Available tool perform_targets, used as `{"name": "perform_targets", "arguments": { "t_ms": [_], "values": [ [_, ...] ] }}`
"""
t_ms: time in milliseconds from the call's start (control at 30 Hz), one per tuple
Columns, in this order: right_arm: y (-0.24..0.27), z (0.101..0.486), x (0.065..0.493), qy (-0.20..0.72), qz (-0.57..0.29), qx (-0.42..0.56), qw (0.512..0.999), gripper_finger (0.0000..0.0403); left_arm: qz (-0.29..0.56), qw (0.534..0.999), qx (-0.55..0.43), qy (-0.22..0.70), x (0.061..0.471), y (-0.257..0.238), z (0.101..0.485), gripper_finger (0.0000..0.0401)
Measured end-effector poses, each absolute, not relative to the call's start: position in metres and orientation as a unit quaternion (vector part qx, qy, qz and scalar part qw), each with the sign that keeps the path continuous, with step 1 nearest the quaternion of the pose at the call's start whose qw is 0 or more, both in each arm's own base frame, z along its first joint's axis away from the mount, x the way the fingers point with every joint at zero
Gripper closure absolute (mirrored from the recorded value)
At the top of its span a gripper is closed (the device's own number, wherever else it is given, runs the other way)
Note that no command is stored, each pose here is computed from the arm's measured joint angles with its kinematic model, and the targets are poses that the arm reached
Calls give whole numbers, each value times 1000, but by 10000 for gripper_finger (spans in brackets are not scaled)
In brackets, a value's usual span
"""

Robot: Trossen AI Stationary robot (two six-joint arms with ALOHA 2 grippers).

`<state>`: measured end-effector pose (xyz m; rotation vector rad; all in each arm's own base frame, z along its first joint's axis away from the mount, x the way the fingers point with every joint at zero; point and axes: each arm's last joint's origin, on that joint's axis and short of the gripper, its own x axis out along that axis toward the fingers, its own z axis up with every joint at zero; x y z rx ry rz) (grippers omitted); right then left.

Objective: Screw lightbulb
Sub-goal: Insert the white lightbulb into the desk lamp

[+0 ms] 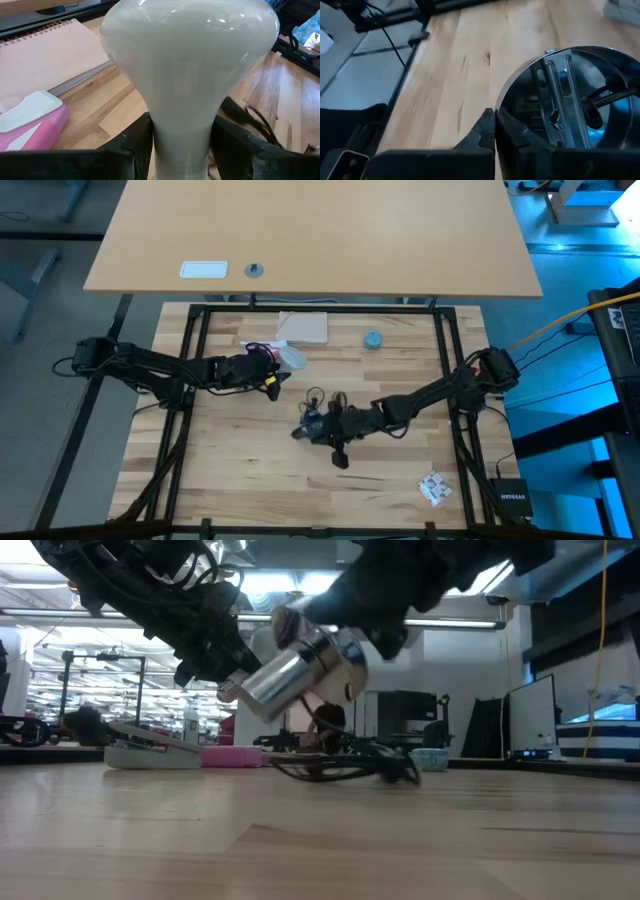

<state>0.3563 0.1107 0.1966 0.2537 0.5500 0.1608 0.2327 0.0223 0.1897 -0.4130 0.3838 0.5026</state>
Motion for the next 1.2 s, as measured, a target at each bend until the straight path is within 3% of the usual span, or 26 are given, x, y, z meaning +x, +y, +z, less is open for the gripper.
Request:
{"name": "perform_targets", "arguments": {
  "t_ms": [500, 667, 1133, 1200],
  "values": [
    [48, 236, 358, 203, 258, 101, 939, 402, 246, 928, -212, 185, 219, 22, 202, 246],
    [44, 228, 353, 109, 300, 81, 944, 402, 246, 928, -213, 184, 211, 21, 208, 246],
    [44, 139, 293, -49, 170, 201, 964, 402, 248, 924, -240, 166, 203, 21, 216, 246],
    [46, 129, 293, -32, 143, 210, 967, 402, 248, 924, -241, 163, 204, 21, 217, 246]
  ]
}}
